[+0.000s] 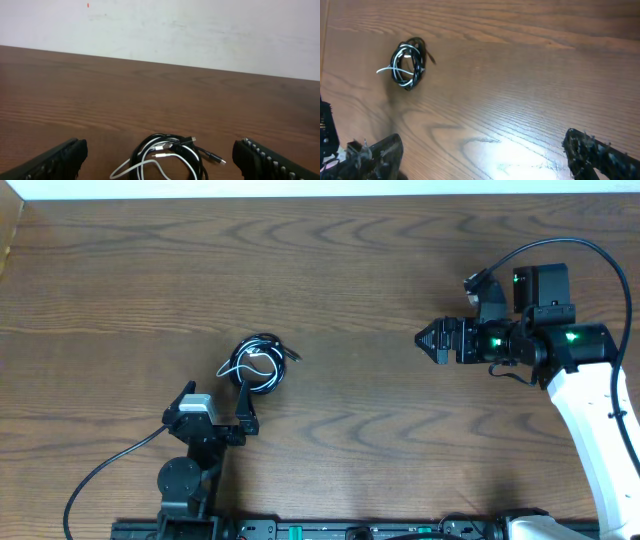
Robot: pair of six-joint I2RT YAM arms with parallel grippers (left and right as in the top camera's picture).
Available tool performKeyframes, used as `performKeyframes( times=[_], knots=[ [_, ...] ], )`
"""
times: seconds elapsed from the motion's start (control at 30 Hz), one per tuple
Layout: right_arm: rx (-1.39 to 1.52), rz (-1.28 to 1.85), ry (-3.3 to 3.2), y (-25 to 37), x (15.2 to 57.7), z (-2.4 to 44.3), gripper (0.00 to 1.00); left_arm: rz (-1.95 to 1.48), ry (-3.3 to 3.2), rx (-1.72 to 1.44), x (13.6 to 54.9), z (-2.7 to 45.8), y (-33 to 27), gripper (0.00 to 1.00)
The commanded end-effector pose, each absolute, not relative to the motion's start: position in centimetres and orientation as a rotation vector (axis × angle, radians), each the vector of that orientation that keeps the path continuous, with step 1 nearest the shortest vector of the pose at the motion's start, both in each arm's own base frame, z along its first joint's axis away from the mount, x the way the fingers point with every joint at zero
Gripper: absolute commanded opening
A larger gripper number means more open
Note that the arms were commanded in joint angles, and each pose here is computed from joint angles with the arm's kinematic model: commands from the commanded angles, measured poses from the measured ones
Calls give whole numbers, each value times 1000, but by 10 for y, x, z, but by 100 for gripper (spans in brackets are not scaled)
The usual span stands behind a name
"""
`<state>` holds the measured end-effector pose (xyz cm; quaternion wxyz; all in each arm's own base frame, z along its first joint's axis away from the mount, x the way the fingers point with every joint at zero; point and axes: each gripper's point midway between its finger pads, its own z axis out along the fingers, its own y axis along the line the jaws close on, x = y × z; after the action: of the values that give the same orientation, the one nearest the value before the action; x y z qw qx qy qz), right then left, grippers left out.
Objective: Untangle cables
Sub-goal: 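Swing the right gripper left toward the black and white cable bundle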
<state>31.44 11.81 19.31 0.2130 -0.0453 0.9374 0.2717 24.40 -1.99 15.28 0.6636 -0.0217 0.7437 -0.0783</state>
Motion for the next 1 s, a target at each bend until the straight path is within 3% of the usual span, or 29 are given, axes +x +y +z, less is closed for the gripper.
performKeyframes(
  times=[0.0,0.27,0.4,0.5,0.57,0.6,0.67,0.87,0.9,0.97],
  knots=[
    [-141,744,2596,117,315,193,99,-184,1731,-29,243,136,-23,98],
    [-133,700,2591,113,320,191,99,-185,1731,-29,243,136,-23,98],
    [-171,729,2613,125,320,183,81,-184,1731,-29,243,136,-23,98],
    [-222,748,2645,139,317,174,75,-184,1731,-29,243,136,-23,98],
    [-258,757,2667,149,315,167,64,-184,1731,-29,243,136,-23,98],
    [-272,762,2676,153,314,163,50,-185,1731,-29,243,136,-23,98],
    [-300,770,2694,162,314,156,1,-184,1731,-29,243,136,-23,98],
    [-397,790,2769,189,306,128,1,-185,1731,-29,243,136,-23,98],
    [-409,791,2780,192,304,124,8,-184,1731,-29,243,136,-23,98],
    [-434,795,2796,199,303,117,48,-184,1731,-29,243,136,-23,98]
  ],
)
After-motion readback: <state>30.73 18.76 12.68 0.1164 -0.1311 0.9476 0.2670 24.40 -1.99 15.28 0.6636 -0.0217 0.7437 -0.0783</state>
